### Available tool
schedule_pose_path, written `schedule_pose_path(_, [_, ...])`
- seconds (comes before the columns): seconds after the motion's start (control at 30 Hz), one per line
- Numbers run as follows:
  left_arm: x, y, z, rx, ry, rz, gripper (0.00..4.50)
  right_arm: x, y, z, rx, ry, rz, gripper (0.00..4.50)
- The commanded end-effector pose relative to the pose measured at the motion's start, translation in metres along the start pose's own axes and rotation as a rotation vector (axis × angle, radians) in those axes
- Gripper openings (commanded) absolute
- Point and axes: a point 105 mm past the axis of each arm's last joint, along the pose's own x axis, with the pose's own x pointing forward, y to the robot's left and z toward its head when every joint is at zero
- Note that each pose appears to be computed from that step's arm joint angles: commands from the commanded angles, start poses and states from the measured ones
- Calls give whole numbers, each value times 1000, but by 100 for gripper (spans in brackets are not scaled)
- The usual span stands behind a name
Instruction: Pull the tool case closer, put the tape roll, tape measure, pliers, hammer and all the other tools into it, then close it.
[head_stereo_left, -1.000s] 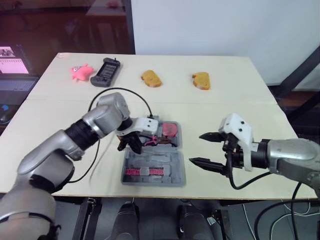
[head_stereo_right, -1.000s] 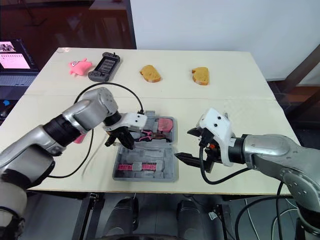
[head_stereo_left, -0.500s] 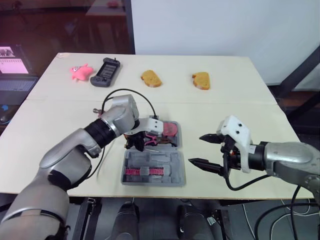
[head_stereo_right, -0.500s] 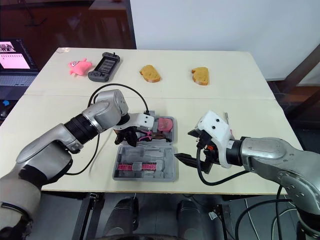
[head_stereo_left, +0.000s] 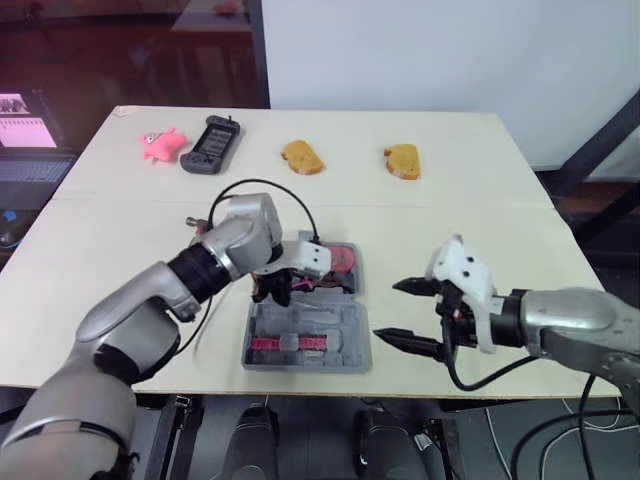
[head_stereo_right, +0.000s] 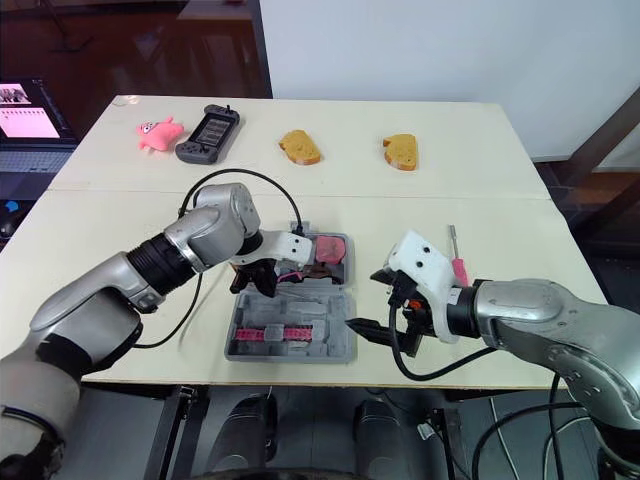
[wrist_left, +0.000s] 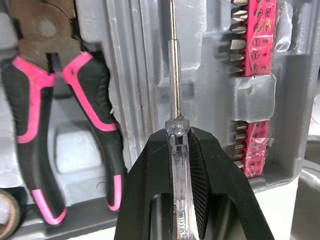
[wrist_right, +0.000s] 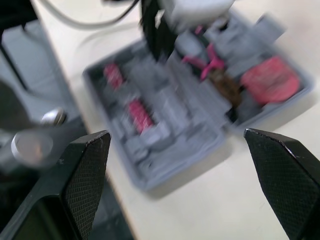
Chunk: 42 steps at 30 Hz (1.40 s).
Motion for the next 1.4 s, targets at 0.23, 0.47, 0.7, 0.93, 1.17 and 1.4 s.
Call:
schedule_pose_path(0.23, [5,6,-1,-15,-26,69,1,4,-13,-19,-62,52,20,450])
schedule_pose_path(0.47, [10,7,-1,-4,-35,76,1,12,-20,-22,-79,-4,21,450])
schedule_pose_path(0.7, [12,7,8,18,-53,83,1,17,-24,-32,-79,6,18,450])
schedule_pose_path(0.93, [20,6,19,63,-58,83,1,17,-24,-31,-82,1,11,450])
schedule_pose_path(1.17, [20,12,13,87,-22,119,1,17,-24,-32,-79,8,7,450])
schedule_pose_path(1.4, [12,22,3,82,14,156,1,19,-24,-33,-79,7,7,450])
